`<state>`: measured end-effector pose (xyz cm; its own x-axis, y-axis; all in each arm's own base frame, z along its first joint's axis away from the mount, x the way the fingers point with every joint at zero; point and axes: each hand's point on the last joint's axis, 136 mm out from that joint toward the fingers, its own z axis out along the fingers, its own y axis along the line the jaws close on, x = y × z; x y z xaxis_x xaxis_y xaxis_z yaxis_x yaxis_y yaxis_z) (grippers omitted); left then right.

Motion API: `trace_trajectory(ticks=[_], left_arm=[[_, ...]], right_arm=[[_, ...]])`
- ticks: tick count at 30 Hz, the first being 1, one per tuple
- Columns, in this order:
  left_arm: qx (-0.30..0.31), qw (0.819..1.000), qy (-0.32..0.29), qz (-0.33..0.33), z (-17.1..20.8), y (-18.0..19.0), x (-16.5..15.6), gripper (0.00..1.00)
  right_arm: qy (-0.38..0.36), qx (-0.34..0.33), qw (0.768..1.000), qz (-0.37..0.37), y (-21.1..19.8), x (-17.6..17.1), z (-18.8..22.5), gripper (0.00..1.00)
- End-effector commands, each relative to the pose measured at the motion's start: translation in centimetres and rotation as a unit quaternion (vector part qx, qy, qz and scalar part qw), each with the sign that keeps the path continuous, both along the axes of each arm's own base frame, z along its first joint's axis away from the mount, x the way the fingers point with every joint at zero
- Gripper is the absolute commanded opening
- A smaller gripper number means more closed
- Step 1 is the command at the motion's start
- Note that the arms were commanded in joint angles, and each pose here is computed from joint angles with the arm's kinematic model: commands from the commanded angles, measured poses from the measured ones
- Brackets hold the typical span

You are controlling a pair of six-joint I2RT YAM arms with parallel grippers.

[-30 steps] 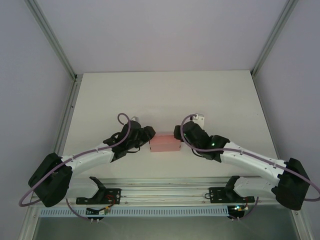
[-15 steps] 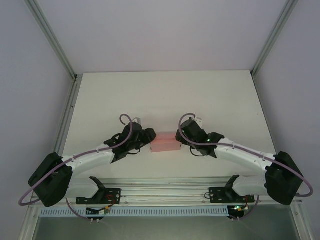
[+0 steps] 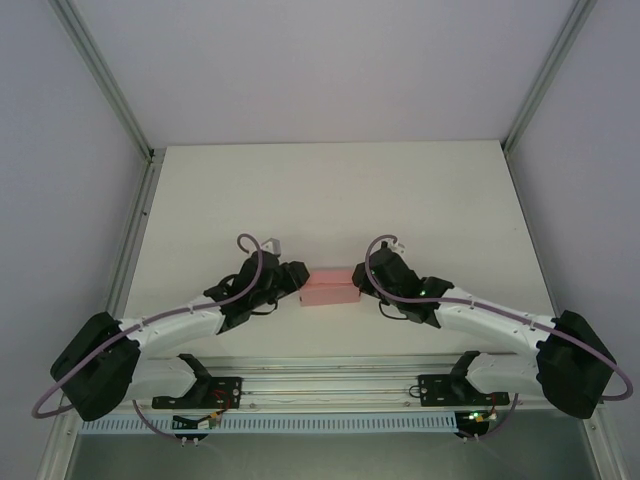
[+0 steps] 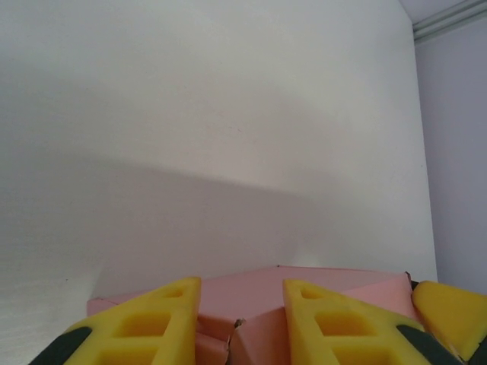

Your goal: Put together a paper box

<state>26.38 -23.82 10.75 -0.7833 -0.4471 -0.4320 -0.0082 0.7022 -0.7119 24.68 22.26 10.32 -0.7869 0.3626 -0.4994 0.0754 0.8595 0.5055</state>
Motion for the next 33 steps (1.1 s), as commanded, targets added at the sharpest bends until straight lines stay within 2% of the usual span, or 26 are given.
trace_trajectory(ticks=[1,7,10,15,17,18,20,22,24,26,28,33], left_arm=[[0.099,0.988,0.117,-0.031,-7.9,3.4,-5.4,0.29],[0.117,0.985,0.102,-0.08,-10.0,4.1,-7.2,0.41],[0.157,0.977,0.109,-0.091,-11.7,5.0,-7.9,0.42],[0.155,0.974,0.116,-0.119,-14.2,4.2,-8.6,0.4],[0.165,0.97,0.116,-0.133,-15.0,4.0,-8.8,0.34],[0.165,0.97,0.111,-0.141,-15.5,3.9,-9.0,0.34],[0.149,0.971,0.109,-0.154,-16.2,3.3,-9.3,0.24],[0.139,0.971,0.1,-0.169,-16.7,2.9,-9.7,0.22],[0.142,0.971,0.1,-0.162,-17.3,3.3,-9.7,0.11],[0.141,0.972,0.098,-0.162,-17.4,3.2,-9.7,0.06],[0.143,0.972,0.088,-0.167,-17.0,3.1,-9.6,0.06],[0.185,0.964,0.058,-0.18,-15.1,2.7,-8.8,0.13]], right_arm=[[0.134,-0.151,0.979,-0.021,-6.8,-5.4,-8.4,0.3],[0.104,-0.117,0.988,0.0,-6.3,-5.6,-9.7,0.27],[0.09,-0.12,0.989,0.014,-6.1,-5.4,-9.3,0.27],[0.099,-0.129,0.987,0.023,-6.2,-5.7,-10.0,0.26],[0.102,-0.131,0.986,0.024,-6.2,-5.8,-10.3,0.26],[0.101,-0.131,0.986,0.026,-6.1,-5.8,-10.3,0.26],[0.101,-0.132,0.986,0.024,-6.2,-5.8,-10.4,0.25],[0.1,-0.133,0.986,0.025,-6.3,-5.8,-10.5,0.25],[0.1,-0.136,0.985,0.024,-6.4,-5.8,-10.4,0.24],[0.101,-0.139,0.985,0.02,-6.6,-5.9,-10.4,0.23],[0.099,-0.138,0.985,0.022,-6.7,-5.9,-10.3,0.22],[0.093,-0.133,0.986,0.022,-6.6,-5.9,-10.2,0.21]])
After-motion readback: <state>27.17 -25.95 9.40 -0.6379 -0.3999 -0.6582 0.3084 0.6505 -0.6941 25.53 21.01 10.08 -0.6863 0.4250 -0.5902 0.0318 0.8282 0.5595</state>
